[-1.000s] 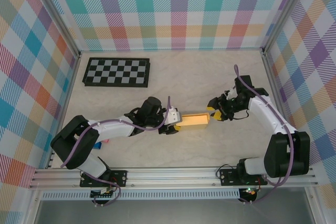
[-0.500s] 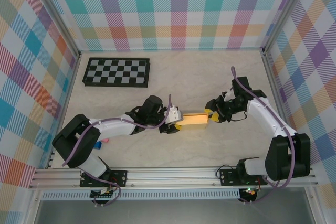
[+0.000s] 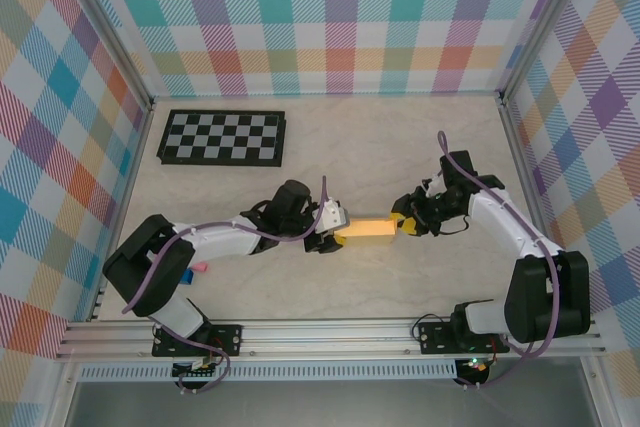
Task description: Fold the paper box
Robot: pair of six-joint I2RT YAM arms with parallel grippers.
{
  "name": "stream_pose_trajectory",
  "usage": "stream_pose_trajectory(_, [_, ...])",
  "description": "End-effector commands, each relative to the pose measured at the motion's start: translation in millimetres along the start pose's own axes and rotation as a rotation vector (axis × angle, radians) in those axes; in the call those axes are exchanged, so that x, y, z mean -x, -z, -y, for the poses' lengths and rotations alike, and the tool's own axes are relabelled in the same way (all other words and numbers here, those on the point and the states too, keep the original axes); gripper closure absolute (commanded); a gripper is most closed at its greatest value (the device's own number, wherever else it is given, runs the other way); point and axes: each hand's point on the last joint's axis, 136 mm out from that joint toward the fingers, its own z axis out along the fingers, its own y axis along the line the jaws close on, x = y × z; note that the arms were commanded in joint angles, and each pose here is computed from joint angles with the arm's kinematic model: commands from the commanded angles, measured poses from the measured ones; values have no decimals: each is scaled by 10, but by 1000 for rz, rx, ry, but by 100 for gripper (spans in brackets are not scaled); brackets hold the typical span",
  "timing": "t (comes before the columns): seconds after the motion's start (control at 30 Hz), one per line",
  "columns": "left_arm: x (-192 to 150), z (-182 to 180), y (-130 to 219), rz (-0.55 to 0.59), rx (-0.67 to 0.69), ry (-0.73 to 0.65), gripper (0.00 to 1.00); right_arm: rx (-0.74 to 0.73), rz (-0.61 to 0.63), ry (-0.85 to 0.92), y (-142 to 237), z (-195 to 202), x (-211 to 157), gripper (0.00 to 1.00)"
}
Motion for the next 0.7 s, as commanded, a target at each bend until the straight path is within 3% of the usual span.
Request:
stream_pose_trajectory(0.0, [70, -95, 15, 17, 5, 47, 43, -22, 11, 4, -59, 97, -3, 66])
stream_pose_trajectory(0.17, [120, -128, 71, 43, 6, 72, 36, -28, 32, 2, -72, 106, 52, 67])
stream_pose_trajectory(0.43, [178, -42, 397, 63, 19, 65, 12, -30, 43, -14, -76, 75, 116, 68])
stream_pose_trajectory(0.67, [340, -108, 985, 165, 169, 156, 9, -35, 60, -31, -82, 85, 160, 69])
